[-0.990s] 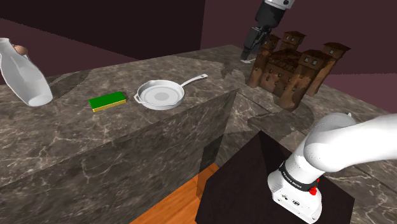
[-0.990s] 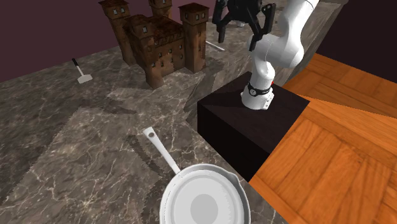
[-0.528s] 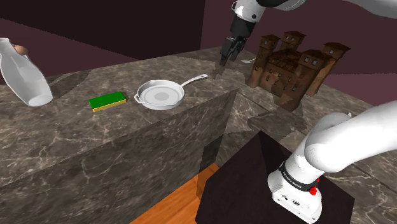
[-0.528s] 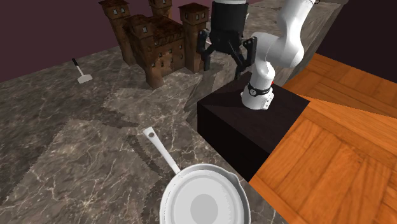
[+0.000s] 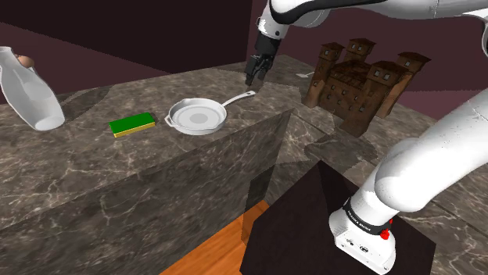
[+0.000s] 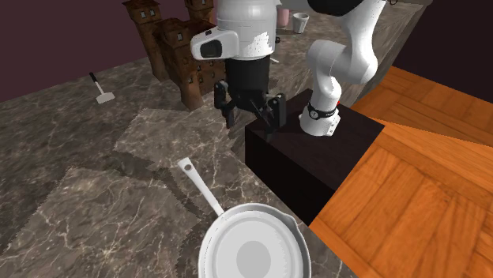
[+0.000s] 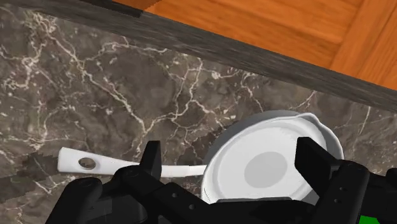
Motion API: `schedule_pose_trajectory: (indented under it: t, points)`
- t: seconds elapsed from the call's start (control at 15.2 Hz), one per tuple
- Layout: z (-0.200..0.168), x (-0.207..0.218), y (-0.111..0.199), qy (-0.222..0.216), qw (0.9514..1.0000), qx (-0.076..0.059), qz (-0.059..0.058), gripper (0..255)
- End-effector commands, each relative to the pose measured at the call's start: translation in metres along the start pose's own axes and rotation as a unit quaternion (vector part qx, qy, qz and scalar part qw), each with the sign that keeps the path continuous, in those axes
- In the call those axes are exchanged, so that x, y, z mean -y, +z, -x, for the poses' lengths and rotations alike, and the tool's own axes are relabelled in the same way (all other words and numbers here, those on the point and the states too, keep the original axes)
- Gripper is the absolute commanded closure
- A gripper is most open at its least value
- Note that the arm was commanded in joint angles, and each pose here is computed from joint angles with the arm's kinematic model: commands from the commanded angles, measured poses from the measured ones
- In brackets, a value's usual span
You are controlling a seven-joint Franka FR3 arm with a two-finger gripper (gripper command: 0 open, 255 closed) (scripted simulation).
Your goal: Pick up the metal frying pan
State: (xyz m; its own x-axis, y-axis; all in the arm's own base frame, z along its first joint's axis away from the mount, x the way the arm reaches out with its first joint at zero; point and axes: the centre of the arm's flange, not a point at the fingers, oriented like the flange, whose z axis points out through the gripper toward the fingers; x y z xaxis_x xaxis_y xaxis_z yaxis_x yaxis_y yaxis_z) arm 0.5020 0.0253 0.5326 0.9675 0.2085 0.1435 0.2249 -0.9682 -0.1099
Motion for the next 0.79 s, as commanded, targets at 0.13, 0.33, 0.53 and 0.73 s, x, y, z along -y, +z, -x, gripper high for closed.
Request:
schedule_pose_trajectory:
  t: [0.13, 0.33, 0.53, 0.73]
  points:
    - [-0.041, -0.003, 0.034, -0.009, 0.9999, 0.004, -0.01, 0]
    - [-0.072, -0.006, 0.06, -0.015, 0.9997, 0.007, -0.018, 0]
    - [-0.103, -0.008, 0.086, -0.022, 0.9994, 0.01, -0.025, 0]
    - [-0.134, -0.01, 0.112, -0.028, 0.999, 0.013, -0.033, 0]
